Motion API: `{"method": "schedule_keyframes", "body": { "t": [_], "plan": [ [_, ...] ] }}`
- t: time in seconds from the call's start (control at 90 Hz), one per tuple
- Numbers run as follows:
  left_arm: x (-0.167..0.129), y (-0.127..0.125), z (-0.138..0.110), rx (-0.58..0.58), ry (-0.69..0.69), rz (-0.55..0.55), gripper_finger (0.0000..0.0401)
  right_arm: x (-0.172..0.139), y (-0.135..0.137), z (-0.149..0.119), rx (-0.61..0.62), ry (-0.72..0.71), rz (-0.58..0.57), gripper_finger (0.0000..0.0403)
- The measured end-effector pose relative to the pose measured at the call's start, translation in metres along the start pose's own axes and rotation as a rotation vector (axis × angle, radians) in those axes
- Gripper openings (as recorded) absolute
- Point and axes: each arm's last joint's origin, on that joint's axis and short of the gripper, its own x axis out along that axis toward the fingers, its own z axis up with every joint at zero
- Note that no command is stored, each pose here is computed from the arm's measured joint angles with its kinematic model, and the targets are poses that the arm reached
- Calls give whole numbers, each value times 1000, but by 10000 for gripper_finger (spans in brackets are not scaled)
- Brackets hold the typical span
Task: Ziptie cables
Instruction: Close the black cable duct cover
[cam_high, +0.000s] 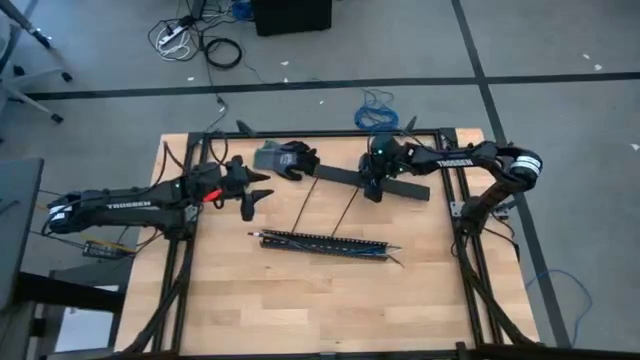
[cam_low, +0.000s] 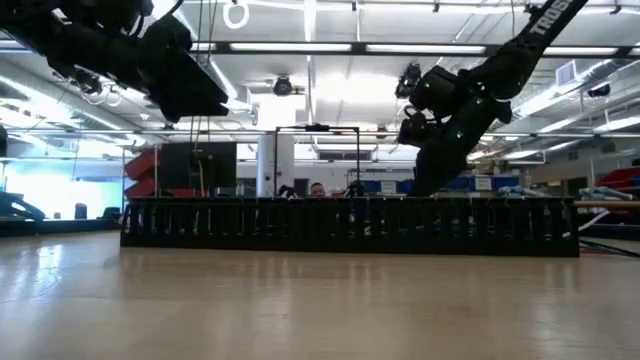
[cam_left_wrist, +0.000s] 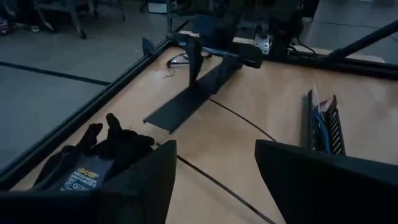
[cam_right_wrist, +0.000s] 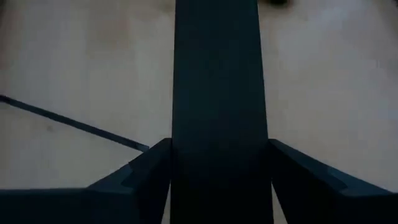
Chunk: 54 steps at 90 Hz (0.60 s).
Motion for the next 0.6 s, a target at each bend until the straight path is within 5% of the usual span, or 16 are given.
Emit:
{"method": "schedule_keyframes", "body": {
  "t": [0.6],
  "plan": [
    [0,0,1,1,-7,1,214,-23,58,22,26,-82,125,233]
  ]
}}
